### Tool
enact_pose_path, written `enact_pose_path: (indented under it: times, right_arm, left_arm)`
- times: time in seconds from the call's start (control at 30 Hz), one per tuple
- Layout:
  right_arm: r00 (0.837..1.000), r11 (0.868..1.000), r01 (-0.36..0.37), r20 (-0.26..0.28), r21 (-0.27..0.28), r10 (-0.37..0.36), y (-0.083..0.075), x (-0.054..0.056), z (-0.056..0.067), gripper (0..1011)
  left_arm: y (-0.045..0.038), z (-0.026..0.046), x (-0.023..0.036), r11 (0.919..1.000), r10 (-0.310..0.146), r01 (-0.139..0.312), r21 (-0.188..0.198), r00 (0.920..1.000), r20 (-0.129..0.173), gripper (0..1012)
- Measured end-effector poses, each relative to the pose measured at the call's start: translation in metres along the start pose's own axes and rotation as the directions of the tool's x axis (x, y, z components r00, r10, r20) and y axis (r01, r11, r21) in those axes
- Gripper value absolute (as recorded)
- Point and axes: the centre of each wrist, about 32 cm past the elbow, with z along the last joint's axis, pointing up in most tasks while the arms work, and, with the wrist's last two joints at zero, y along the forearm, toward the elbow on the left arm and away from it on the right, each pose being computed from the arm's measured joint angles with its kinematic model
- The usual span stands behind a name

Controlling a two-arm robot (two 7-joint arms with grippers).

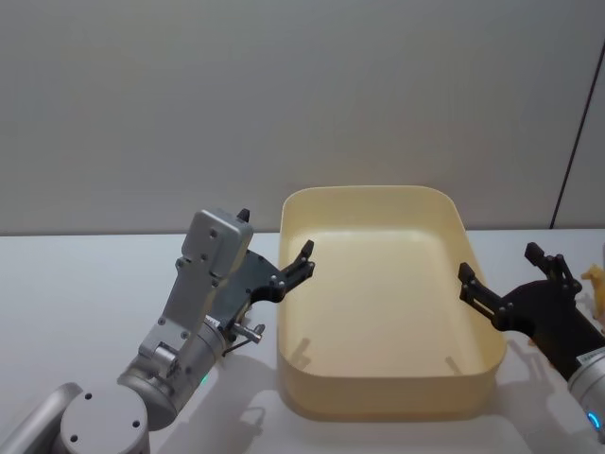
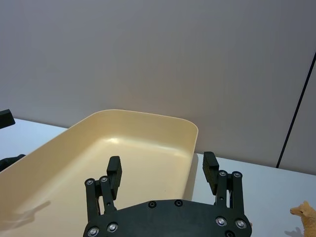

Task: Pick up the toy alternately with two hands and place it into the central storage box.

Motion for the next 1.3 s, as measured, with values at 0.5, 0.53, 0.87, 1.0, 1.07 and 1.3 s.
enact_pose_path:
  times: [0.5, 0.53, 0.87, 1.0, 1.07, 1.3]
  right_arm:
    - [1.0, 1.0, 0.0, 0.0, 0.0, 0.0, 0.0, 0.0, 0.0, 1001]
    - [1.0, 1.0, 0.0, 0.0, 0.0, 0.0, 0.0, 0.0, 0.0, 1001]
    - [1.0, 1.0, 0.0, 0.004, -0.002, 0.0, -0.001, 0.003, 0.0, 1001]
    - [1.0, 1.0, 0.002, 0.012, -0.012, -0.002, -0.005, 0.013, 0.0, 1001]
    - [1.0, 1.0, 0.005, 0.013, -0.016, -0.004, -0.006, 0.018, 0.0, 1001]
    - [1.0, 0.999, 0.016, 0.019, -0.05, -0.015, -0.018, 0.045, 0.0, 1001]
  left_arm:
    - [0.0, 0.0, 0.0, 1.0, 0.0, 0.0, 0.0, 1.0, 0.0, 1001]
    - [0.0, 0.0, 0.0, 1.0, 0.0, 0.0, 0.0, 1.0, 0.0, 1001]
    - [0.0, 0.0, 0.0, 1.0, 0.0, 0.0, 0.0, 1.0, 0.0, 1001]
    - [0.0, 0.0, 0.0, 1.0, 0.0, 0.0, 0.0, 1.0, 0.0, 1001]
    - [0.0, 0.0, 0.0, 1.0, 0.0, 0.0, 0.0, 1.0, 0.0, 1002]
    - [0.0, 0.0, 0.0, 1.0, 0.0, 0.0, 0.0, 1.0, 0.0, 1001]
